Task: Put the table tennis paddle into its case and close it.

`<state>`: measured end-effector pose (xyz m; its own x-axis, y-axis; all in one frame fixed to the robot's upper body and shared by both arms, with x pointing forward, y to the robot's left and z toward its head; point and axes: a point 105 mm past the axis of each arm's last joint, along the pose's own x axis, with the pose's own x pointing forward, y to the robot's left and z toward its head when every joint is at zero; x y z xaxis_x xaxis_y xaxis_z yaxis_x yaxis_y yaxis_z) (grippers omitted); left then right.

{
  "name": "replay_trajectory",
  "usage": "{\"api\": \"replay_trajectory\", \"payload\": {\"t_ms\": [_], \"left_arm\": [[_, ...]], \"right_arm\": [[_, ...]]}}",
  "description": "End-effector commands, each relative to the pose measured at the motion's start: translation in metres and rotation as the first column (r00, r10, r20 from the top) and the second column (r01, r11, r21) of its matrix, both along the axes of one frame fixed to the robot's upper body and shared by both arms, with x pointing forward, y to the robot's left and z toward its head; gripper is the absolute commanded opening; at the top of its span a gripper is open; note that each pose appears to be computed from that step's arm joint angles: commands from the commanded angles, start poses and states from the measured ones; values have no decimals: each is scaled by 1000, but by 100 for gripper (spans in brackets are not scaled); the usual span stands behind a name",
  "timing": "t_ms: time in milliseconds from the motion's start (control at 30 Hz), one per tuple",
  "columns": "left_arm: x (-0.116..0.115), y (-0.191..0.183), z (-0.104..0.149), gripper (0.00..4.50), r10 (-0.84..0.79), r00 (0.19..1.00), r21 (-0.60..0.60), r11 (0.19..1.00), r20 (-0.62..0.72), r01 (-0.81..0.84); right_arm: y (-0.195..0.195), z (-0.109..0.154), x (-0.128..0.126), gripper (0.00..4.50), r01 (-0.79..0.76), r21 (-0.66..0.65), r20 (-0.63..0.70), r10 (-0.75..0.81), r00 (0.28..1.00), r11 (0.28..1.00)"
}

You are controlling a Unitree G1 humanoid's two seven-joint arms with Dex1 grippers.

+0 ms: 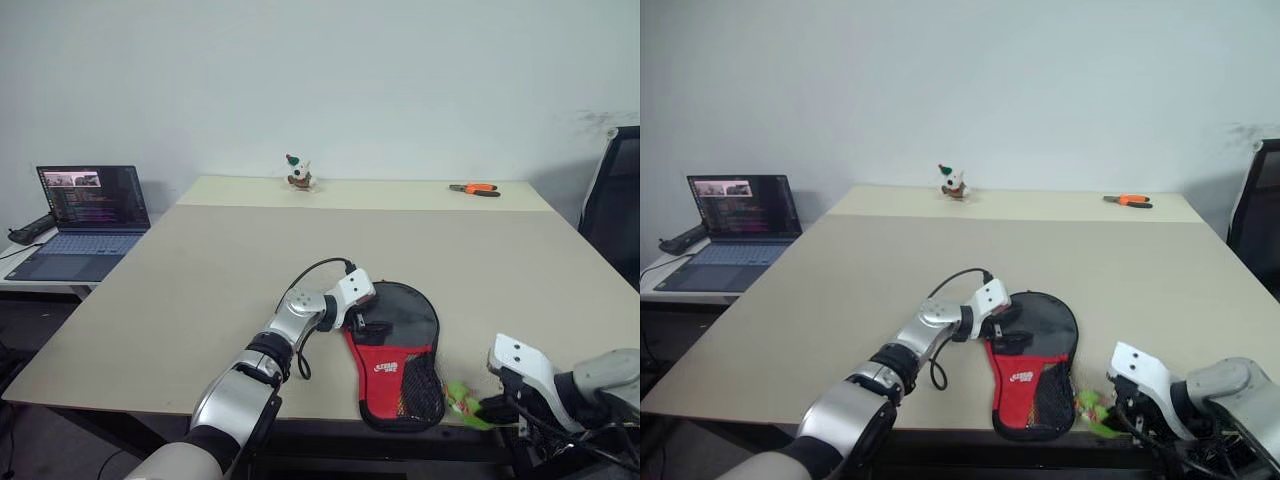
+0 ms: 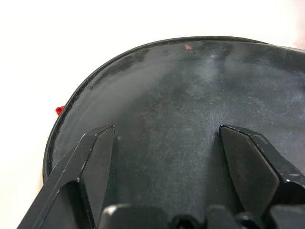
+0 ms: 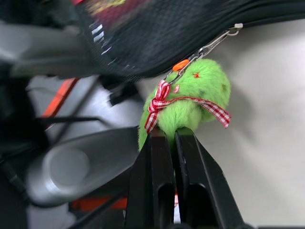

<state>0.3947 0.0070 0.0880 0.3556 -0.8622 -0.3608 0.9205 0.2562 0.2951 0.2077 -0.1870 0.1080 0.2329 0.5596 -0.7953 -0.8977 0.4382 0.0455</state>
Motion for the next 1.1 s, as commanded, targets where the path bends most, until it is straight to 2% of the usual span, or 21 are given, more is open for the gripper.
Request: {"api": "replay_trajectory", "payload": {"t_ms": [33,200,533,633,833,900,1000,1100], "left_arm": [[-14,-3,-35,384,-20,996,95,995,-86,28],[-14,-3,-35,384,-15,996,96,995,-85,23],[-14,-4,-35,384,-12,997,95,995,-82,20],[-14,-5,-35,384,-12,997,93,996,-80,20],[-14,-9,-33,384,-15,997,85,996,-78,22],[-13,-12,-29,384,-14,997,57,998,-77,18],[-12,-15,-6,384,-55,997,-32,998,-44,54],[-10,-8,28,384,-89,996,-162,983,1,88]], "right_arm": [[9,8,-14,3,-102,25,-9,103,995,994],[13,3,-30,3,-147,43,-51,149,988,988],[14,-1,-25,3,-127,53,-35,129,991,990],[15,3,-37,63,-168,79,-93,175,980,983],[16,9,-48,270,-212,101,-115,223,968,972],[14,12,-39,340,-192,96,-71,199,977,977],[14,23,-7,440,-125,135,66,117,991,983],[16,38,30,440,-59,209,197,17,980,976]]}}
